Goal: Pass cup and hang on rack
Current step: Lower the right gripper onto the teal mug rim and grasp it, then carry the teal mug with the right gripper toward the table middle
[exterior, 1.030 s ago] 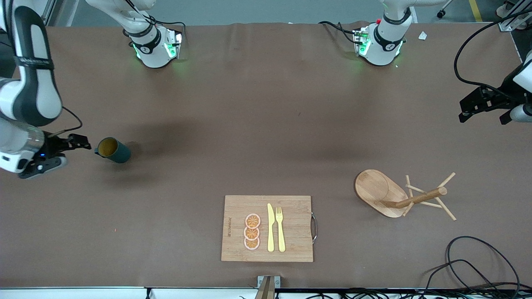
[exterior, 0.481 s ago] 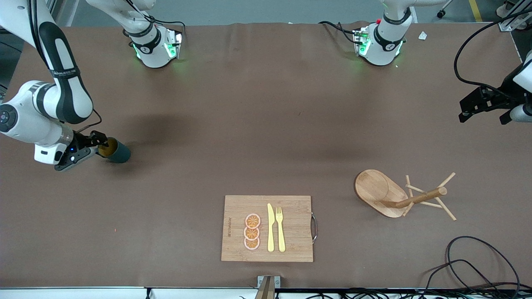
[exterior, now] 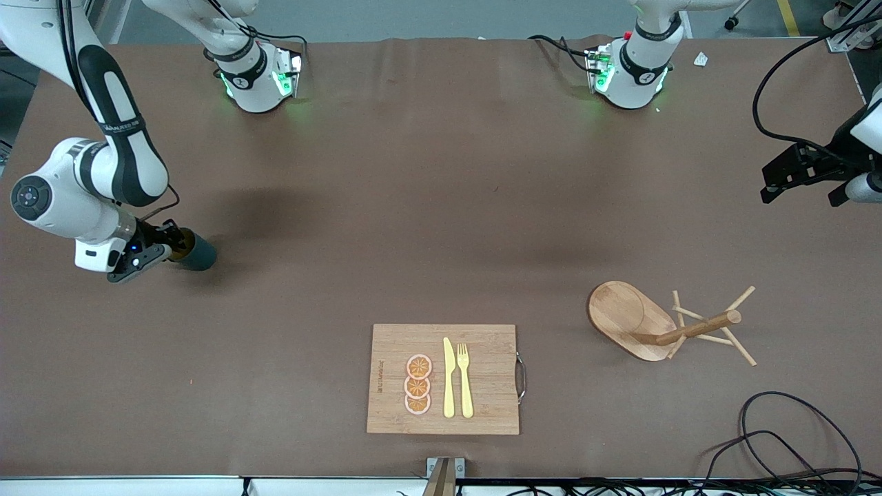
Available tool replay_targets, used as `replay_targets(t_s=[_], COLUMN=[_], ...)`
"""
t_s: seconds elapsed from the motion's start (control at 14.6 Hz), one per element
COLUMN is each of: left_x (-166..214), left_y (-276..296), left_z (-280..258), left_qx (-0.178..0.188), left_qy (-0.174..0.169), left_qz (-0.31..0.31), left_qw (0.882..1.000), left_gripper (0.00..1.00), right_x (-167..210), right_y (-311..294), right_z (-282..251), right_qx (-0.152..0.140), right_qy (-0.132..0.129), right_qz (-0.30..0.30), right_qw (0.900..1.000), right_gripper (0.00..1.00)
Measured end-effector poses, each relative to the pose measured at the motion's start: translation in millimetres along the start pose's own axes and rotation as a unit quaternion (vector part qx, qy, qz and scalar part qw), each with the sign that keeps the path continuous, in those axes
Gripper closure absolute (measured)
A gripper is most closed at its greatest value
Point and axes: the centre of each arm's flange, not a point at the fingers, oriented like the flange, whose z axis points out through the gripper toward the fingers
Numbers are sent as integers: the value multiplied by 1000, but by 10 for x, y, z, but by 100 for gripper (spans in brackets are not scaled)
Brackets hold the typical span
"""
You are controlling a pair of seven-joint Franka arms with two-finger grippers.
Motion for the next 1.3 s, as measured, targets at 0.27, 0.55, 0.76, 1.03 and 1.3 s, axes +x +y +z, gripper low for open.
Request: replay_targets(t_s=[0.27,0.55,0.76,1.03,1.3], left_x=[0,0,0,0,-1], left_y=[0,0,-6,-10,-14], left_z=[0,0,0,0,1], left_qx=[0,0,0,0,0], left_qy=[0,0,0,0,0], left_qz=[0,0,0,2,3], left_qw=[1000,1000,1000,1000,1000], left_gripper=[0,0,0,0,0], right_x=[35,210,606,1216,1663], right_y=[-32,-139,-702,-1922,-3214], right_z=[-5,-301,-677,-907,-953], right_qx=[7,33,31,13,-7], right_qy=[-6,-20,-26,-30,-12], right_qz=[-4,27,90,172,238], right_qw=[1000,999,995,985,971], right_gripper=[96,96,96,96,96])
